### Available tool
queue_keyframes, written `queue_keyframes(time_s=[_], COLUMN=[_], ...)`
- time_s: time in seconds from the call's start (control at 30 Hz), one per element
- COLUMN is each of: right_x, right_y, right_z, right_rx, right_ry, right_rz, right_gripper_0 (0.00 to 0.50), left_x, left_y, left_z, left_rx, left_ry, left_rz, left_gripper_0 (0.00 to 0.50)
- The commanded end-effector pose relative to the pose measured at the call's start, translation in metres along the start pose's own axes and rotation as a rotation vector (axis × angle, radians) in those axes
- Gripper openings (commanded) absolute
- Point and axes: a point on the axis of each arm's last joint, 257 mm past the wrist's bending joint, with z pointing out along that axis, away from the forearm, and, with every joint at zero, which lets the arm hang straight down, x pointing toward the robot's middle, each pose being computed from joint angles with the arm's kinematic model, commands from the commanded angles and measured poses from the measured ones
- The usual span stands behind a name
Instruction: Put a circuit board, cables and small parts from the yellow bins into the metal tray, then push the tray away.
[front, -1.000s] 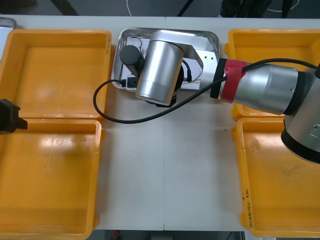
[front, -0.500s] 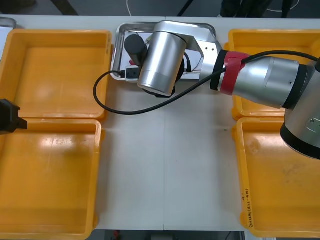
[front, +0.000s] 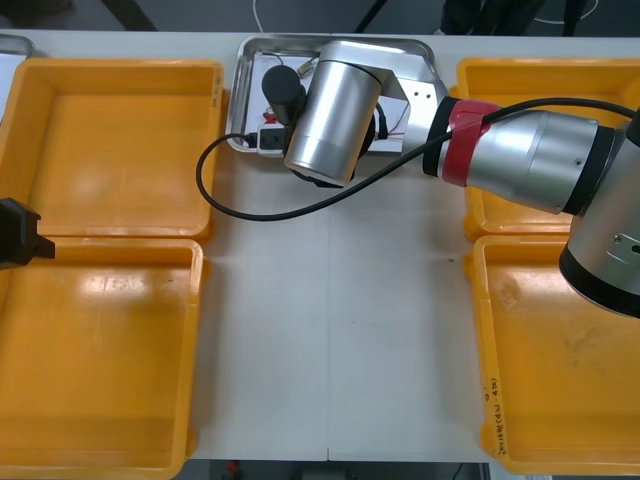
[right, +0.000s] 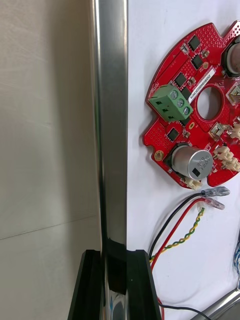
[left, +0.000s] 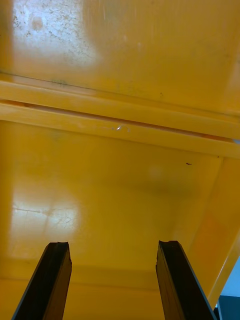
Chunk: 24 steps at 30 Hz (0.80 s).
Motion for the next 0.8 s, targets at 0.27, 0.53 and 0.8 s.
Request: queue_keyframes(time_s=[0.27,0.53,0.8], right_x=[-0.024,-0.025,-0.024], right_y=[-0.026,-0.027,-0.020], right_z=[-0.015,-0.015,-0.025], right_rx=[0.055,0.059,0.031], right_ry=[-0.039,-0.043,-0.016], right_rz=[-0.069,-0.086,-0.068], right_gripper_0=[0.000,0.500,0.500], left_x=[-0.004,-0.004,-0.004], left_y=[0.013,0.013,0.013], left_z=[-0.013,-0.013,-0.013], left_rx=[-0.042,-0.042,-0.042], left_ry=[-0.026,-0.026,-0.026], left_rz=[0.091,0.091,0.091], left_gripper_0=[0.500,0.500,0.500])
